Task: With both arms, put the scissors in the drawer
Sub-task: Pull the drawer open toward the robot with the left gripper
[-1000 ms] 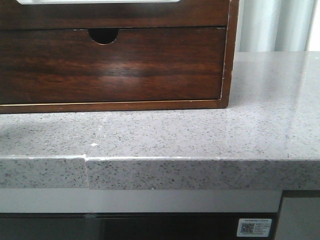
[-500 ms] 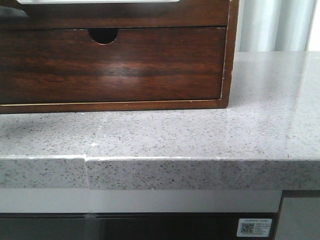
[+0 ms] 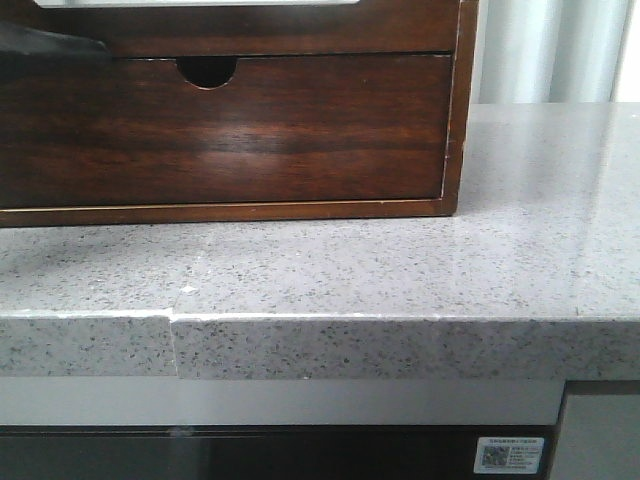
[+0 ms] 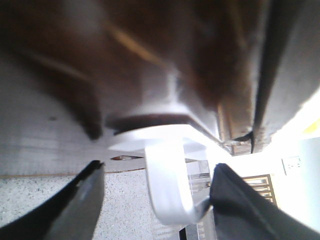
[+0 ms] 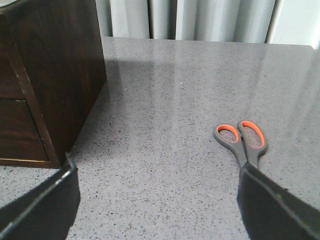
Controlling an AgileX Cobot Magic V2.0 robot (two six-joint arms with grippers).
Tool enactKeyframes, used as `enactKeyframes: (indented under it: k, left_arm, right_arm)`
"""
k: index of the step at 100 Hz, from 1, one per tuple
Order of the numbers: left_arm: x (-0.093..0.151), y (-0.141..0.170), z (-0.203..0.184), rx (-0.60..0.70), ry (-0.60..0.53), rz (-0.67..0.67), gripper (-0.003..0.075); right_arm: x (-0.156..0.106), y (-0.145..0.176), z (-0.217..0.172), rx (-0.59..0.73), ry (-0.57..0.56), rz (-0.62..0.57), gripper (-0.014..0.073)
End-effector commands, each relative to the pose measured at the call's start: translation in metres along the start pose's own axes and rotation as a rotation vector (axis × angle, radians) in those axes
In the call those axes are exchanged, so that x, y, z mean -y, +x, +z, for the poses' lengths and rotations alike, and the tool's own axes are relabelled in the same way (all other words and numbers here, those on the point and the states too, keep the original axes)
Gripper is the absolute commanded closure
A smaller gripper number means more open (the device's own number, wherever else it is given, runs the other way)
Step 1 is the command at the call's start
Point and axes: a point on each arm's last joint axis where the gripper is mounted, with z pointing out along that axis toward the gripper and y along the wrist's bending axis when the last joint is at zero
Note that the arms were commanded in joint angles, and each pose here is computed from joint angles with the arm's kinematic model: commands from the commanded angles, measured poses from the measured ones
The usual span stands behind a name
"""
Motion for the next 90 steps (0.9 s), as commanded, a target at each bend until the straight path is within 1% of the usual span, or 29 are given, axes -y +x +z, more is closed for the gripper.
enactKeyframes:
  k: [1, 16, 37, 62, 70, 90]
  left_arm:
    - [0.023, -0.006, -0.003, 0.036, 0.123, -0.005, 0.0382]
    - [0.023, -0.006, -0.003, 0.037, 0.122, -0.005, 0.0475]
    - [0.023, -0.006, -0.003, 0.037, 0.122, -0.005, 0.0556]
    - [0.024, -0.004, -0.003, 0.021, 0.14, -0.001, 0.0611]
    - [0.026, -0.003, -0.003, 0.011, 0.154, 0.041, 0.0627]
    - [0.032, -0.003, -0.013, 0.002, 0.186, 0.094, 0.0629]
  right_arm:
    - [0.001, -0.016, -0.001, 0.098, 0.008, -0.002, 0.0016]
    - [0.001, -0.016, -0.001, 0.098, 0.008, -0.002, 0.0016]
    - [0.001, -0.016, -0.001, 0.094, 0.007, -0.002, 0.0016]
    - [0.001, -0.016, -0.001, 0.094, 0.007, -0.002, 0.0016]
    - [0.001, -0.016, -0.001, 0.098, 0.008, -0.002, 0.0016]
    - [0.001, -0.016, -0.001, 0.098, 0.008, -0.002, 0.0016]
